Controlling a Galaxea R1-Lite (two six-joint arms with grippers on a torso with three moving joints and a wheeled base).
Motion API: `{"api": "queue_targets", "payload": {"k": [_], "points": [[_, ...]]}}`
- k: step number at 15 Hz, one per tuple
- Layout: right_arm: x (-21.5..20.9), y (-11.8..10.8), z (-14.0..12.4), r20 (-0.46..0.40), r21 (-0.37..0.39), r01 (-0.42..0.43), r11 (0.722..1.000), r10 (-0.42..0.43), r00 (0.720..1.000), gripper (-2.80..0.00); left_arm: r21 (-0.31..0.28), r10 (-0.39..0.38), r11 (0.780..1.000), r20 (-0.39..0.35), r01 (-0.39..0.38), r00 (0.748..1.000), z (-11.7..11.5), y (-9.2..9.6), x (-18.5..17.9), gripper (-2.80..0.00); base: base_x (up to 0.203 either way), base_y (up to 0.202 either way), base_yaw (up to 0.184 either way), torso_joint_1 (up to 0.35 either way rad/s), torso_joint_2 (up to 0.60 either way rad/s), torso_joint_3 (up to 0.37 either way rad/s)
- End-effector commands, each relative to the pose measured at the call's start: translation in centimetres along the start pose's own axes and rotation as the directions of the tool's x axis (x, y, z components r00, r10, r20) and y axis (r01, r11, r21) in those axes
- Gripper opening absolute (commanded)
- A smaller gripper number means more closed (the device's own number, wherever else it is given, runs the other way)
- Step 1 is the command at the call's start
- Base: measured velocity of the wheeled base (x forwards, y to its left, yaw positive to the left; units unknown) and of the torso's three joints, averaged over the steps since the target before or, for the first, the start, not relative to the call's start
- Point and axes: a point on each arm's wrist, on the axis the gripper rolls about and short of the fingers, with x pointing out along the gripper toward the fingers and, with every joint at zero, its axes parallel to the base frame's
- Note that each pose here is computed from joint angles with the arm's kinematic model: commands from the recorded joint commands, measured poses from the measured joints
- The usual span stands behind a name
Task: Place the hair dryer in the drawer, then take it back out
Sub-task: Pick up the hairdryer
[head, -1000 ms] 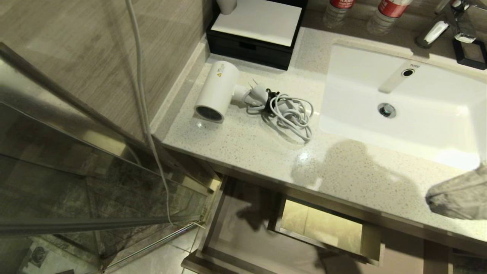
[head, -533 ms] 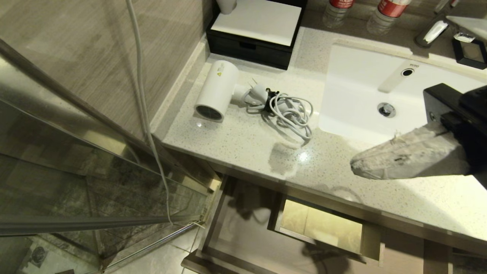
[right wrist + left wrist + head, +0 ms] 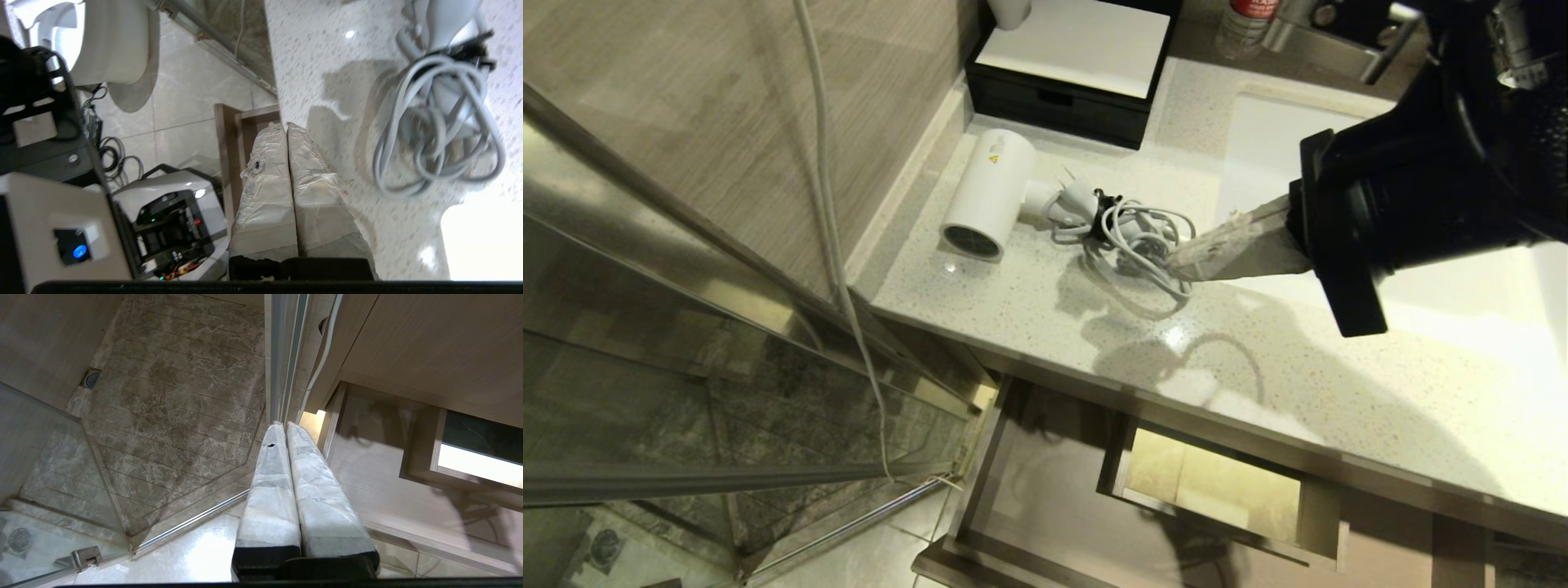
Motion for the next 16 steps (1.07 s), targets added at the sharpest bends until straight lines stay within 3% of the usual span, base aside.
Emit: {"api": "queue_targets", "payload": {"k": [1,3,8,9,11,16], "points": [[2.4,-0.6,0.4,-0.020,-0.010,0.022,1.000,-0.022,1.000,-2.80,0.000,0.000,1.000,-0.002,0.000,1.000,0.0,0.0,0.0,-2.80,0.000,0.000,0.000,0.000,0.00,0.000],[3.6,-0.9,1.0,-0.017,-0.021,0.105,0.994,-0.105,0.994,-2.80,0.000,0.000,1.000,-0.002,0.000,1.000,0.0,0.0,0.0,-2.80,0.000,0.000,0.000,0.000,0.00,0.000],[6.4,-1.3,1.7,0.069,-0.073,0.139,0.988,-0.134,0.989,-2.80,0.000,0.000,1.000,-0.002,0.000,1.000,0.0,0.0,0.0,-2.80,0.000,0.000,0.000,0.000,0.00,0.000],[6.7,-1.4,1.6,0.062,-0.106,0.140,0.984,-0.134,0.989,0.00,0.000,0.000,1.000,-0.002,0.000,1.000,0.0,0.0,0.0,-2.80,0.000,0.000,0.000,0.000,0.00,0.000],[7.4,-1.7,1.5,0.058,-0.152,0.146,0.978,-0.139,0.989,0.00,0.000,0.000,1.000,-0.002,0.000,1.000,0.0,0.0,0.0,-2.80,0.000,0.000,0.000,0.000,0.00,0.000],[7.8,-2.7,1.4,0.067,-0.153,0.175,0.973,-0.166,0.984,0.00,0.000,0.000,1.000,-0.002,0.000,1.000,0.0,0.0,0.0,-2.80,0.000,0.000,0.000,0.000,0.00,0.000]]}}
